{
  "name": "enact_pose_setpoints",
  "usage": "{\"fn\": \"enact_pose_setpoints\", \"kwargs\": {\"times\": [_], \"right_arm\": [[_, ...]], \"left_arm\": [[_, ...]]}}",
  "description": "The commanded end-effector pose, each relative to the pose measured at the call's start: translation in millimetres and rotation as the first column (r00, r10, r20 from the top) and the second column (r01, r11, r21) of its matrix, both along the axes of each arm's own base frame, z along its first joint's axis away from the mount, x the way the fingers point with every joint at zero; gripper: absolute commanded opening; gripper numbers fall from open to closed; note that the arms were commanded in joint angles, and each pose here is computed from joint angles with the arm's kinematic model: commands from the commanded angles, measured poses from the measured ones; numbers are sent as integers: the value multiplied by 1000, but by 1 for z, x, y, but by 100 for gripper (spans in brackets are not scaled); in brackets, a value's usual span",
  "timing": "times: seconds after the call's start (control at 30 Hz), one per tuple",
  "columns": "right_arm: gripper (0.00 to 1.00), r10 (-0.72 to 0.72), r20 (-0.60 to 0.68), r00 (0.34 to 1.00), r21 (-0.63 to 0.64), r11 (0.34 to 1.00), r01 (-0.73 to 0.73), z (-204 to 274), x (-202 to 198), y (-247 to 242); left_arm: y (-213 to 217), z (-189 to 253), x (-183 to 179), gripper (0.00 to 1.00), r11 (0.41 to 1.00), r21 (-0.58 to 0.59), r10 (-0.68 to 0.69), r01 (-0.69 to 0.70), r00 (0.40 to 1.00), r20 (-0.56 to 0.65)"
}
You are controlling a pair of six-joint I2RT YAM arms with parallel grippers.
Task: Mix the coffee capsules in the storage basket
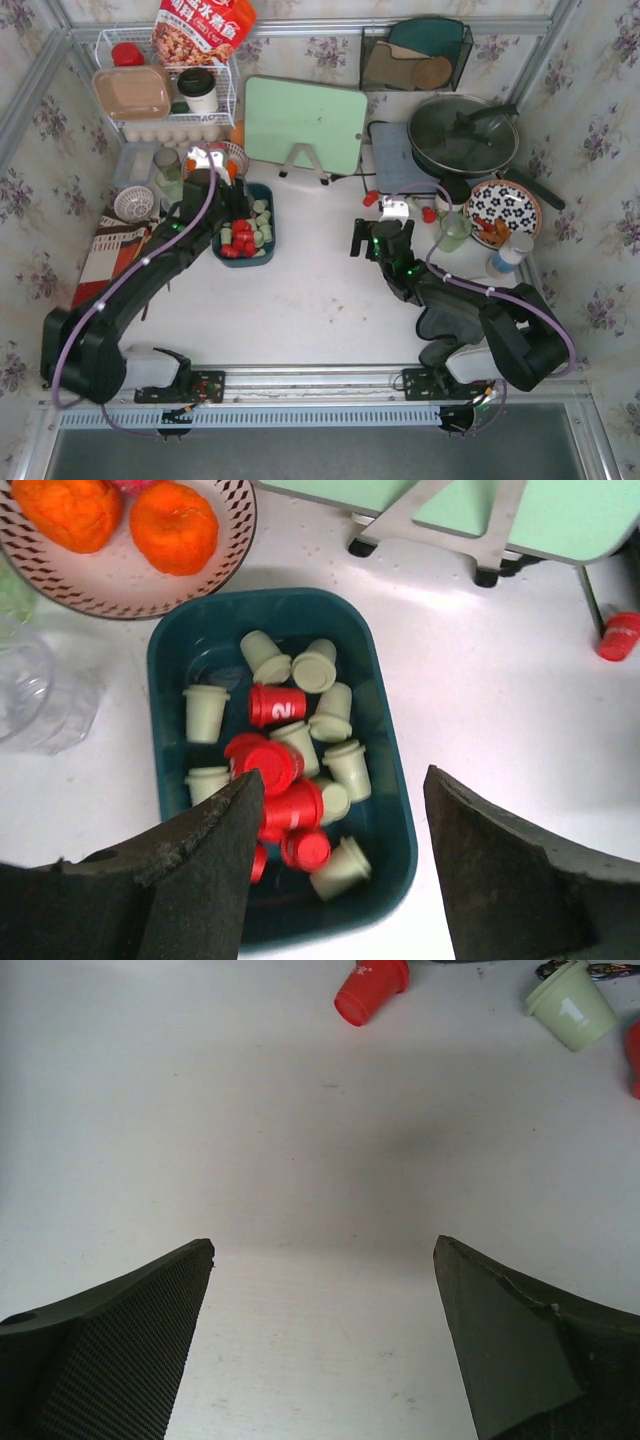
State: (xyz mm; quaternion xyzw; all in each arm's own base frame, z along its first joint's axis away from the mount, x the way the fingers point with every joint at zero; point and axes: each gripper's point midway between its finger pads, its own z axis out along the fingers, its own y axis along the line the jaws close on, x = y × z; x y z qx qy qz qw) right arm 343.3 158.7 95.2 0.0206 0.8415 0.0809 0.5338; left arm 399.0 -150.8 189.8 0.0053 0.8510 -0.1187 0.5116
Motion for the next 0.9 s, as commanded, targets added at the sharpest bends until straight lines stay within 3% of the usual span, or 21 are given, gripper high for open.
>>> {"fn": "enact_pose_setpoints", "kwargs": {"times": [0.0, 0.13, 0.23, 0.4, 0.57, 0.87], "right_arm": [[100, -43, 30, 999, -64, 997, 45, 3, 12, -8], [95, -90, 36, 995, -99, 991, 93, 3, 24, -14], [88, -116, 36, 993, -47, 992, 117, 6, 36, -12], [83, -195, -13, 981, 122, 973, 195, 9, 71, -11], [74, -247, -35, 968, 188, 950, 249, 9, 100, 1], [74, -370, -76, 926, 43, 927, 374, -17, 146, -18]], "left_arm": [[20, 3, -48, 68, 999, 42, -10, 13, 998, -65], [37, -4, -89, 68, 996, 88, -18, 30, 992, -128], [42, -16, -111, 68, 994, 94, -40, 56, 985, -169], [26, -36, -119, 69, 994, -4, -112, 113, 983, -144], [32, -54, -118, 69, 996, 20, -89, 92, 988, -128], [17, -60, -127, 69, 989, -54, -147, 140, 975, -165]]}}
